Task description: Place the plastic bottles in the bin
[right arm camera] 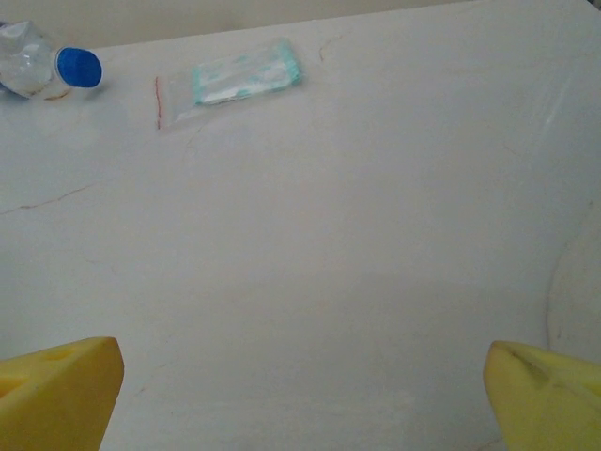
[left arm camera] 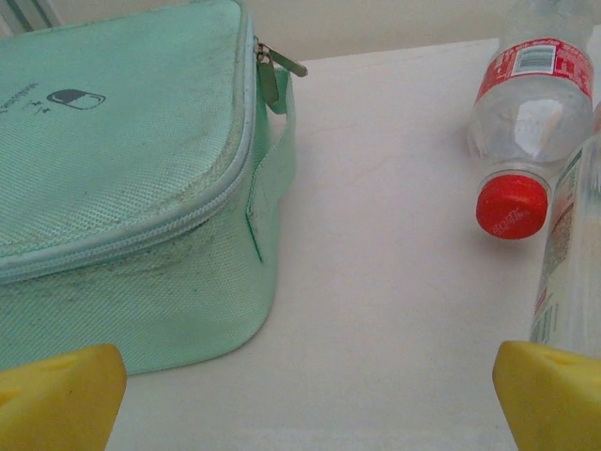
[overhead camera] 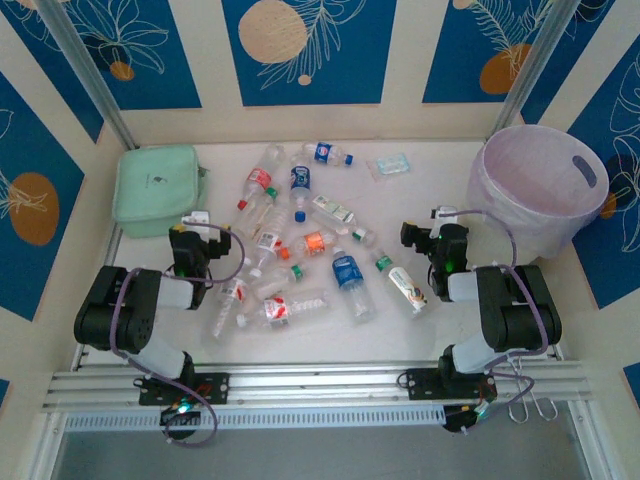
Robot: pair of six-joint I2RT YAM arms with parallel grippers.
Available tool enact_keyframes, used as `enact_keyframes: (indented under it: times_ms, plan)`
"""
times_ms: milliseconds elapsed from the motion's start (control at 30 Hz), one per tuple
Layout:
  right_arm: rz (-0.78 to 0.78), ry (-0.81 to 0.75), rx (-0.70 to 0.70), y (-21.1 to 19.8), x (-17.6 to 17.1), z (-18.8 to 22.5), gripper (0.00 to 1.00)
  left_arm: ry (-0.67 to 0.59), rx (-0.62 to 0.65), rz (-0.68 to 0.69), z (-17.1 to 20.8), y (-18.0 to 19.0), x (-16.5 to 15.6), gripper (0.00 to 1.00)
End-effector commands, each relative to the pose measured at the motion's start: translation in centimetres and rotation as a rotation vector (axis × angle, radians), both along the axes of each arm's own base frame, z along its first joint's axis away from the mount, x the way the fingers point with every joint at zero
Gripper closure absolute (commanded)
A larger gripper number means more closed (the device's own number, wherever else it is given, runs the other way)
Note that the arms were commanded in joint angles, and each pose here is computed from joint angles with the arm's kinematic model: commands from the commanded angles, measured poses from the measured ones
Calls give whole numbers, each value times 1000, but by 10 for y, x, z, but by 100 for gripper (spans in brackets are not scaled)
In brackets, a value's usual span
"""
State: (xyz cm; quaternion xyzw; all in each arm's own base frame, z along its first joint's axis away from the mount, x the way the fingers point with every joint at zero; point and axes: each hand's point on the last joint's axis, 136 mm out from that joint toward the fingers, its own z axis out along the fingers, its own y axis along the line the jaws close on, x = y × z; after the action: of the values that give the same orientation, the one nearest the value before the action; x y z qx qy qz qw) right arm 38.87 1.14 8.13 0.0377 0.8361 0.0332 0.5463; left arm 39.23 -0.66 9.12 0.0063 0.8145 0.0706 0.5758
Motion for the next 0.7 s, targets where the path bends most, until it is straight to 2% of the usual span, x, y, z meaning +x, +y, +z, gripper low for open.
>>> enact_keyframes:
  times_ms: [0, 133, 267, 367, 433, 533, 600, 667]
  plan:
    - [27, -34, -56, 10, 8, 27, 1, -2, -11, 41, 26, 8, 6, 0]
    - [74, -40, -179, 37, 11, 72, 1, 21, -19, 100, 70, 16, 3, 0]
    - [63, 56, -113, 51, 5, 95, 1, 88, -112, 164, 108, 20, -20, 1]
    - [113, 126, -92, 72, -7, 98, 1, 168, -167, 177, 120, 18, -45, 4]
    - [150, 208, -97, 84, -17, 96, 1, 269, -197, 155, 115, 11, -63, 4]
    - [190, 360, -85, 96, -34, 88, 1, 464, -257, 73, 88, -13, -92, 4]
    - [214, 407, -69, 101, -41, 86, 1, 569, -335, -22, 68, -41, -109, 0]
    - [240, 422, -10, 106, -47, 92, 1, 670, -356, -74, 52, -61, -128, 0]
